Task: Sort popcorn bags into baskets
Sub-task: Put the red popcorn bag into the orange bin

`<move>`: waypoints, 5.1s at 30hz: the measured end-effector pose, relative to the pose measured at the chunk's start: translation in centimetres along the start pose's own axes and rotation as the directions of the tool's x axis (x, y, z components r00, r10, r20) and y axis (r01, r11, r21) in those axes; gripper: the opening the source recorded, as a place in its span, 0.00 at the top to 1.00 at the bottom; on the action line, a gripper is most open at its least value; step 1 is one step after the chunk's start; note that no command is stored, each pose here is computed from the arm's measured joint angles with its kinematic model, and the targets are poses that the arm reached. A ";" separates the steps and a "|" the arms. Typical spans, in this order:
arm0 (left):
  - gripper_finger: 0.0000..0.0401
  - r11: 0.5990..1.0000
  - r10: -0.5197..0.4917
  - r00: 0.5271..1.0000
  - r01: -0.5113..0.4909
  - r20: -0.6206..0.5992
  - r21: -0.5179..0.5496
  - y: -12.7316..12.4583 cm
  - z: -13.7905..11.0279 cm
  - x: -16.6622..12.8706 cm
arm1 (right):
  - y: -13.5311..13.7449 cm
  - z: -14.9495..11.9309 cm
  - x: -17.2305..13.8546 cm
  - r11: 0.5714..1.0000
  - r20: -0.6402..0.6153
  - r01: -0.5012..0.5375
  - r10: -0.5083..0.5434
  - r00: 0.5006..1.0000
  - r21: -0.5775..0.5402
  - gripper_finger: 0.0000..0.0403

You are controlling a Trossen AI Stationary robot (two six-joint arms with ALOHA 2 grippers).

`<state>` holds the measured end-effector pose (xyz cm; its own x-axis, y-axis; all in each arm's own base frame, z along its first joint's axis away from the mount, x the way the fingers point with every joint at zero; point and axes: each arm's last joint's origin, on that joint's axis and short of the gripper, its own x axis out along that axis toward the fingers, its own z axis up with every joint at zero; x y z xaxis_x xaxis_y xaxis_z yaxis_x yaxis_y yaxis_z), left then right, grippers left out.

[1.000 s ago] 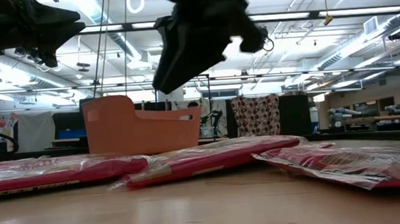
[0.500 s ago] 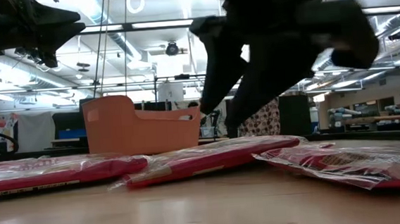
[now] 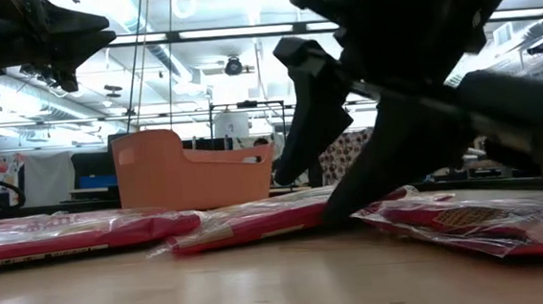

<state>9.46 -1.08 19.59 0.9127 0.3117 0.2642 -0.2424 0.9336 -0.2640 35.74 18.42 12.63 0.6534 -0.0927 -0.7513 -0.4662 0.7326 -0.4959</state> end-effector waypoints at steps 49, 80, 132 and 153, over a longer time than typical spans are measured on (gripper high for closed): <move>0.71 1.000 0.000 1.000 0.000 0.001 0.001 0.0 0.0 0.0 | -20.3 -6.3 -2.0 0.872 -0.151 0.401 -0.453 0.879 -0.281 0.93; 0.71 1.000 0.000 1.000 0.000 -0.001 0.009 0.0 0.0 0.0 | -22.2 -6.6 1.2 0.859 -0.224 0.495 -0.512 0.829 -0.131 0.64; 0.71 1.000 0.000 1.000 0.000 0.003 -0.027 0.0 0.0 0.0 | -6.1 5.2 9.4 0.982 0.289 -0.155 0.181 0.940 -0.108 0.64; 0.71 1.000 0.000 1.000 0.000 -0.002 -0.022 0.0 0.0 0.0 | -9.9 2.0 9.6 0.995 0.139 -0.091 0.095 0.986 -0.037 0.98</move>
<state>9.48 -1.09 19.57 0.9134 0.3112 0.2623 -0.2349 0.9294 -0.2847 47.84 11.64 11.16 0.6824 0.0721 -0.7274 -0.5454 0.7127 -0.4411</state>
